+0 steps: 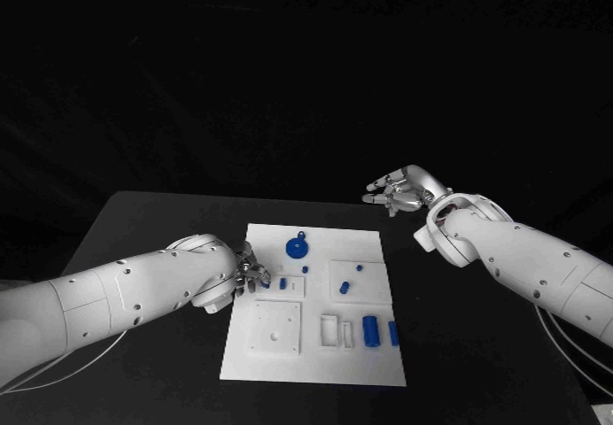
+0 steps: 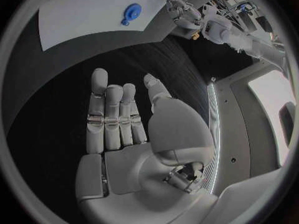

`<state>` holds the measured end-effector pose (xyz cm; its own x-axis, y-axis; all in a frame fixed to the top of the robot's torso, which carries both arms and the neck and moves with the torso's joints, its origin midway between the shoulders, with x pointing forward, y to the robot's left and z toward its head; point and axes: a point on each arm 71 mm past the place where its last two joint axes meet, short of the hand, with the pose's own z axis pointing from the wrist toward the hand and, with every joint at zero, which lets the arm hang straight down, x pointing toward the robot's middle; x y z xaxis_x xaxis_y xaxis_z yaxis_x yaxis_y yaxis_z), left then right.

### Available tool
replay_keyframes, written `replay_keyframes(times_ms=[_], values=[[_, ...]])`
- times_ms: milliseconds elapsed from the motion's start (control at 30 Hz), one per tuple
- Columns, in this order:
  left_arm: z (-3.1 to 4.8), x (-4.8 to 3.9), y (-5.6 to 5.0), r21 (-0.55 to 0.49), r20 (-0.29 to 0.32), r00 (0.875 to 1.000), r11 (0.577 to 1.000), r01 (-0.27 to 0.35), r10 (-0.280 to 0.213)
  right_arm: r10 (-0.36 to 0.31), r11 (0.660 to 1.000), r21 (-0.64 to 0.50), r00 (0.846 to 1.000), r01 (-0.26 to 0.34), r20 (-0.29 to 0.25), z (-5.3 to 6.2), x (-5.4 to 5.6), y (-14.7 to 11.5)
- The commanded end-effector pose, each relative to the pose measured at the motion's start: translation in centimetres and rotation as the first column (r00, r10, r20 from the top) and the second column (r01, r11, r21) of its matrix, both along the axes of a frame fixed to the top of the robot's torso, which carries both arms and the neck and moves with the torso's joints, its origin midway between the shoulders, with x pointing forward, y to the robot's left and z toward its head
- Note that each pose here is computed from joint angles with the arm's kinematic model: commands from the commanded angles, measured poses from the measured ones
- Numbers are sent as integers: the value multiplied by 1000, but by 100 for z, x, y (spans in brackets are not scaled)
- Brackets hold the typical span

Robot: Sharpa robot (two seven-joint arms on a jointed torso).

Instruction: Assemble the parts on the task board

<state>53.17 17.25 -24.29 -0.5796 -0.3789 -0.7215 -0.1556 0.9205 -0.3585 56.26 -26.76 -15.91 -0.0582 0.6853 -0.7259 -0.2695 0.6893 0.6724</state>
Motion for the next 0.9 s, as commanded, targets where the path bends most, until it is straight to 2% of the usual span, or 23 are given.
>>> replay_keyframes(times_ms=[33,500,900], values=[[-67,-43,-8,21,-42,999,1000,22,-22,14,1000,0,1000,-14,0,1,-5,15],[-65,-19,10,29,-32,999,999,16,-15,15,1000,1,1000,-15,0,2,-5,18],[-64,4,-16,34,-29,999,999,20,-19,16,1000,1,1000,-16,-1,2,-6,24]])
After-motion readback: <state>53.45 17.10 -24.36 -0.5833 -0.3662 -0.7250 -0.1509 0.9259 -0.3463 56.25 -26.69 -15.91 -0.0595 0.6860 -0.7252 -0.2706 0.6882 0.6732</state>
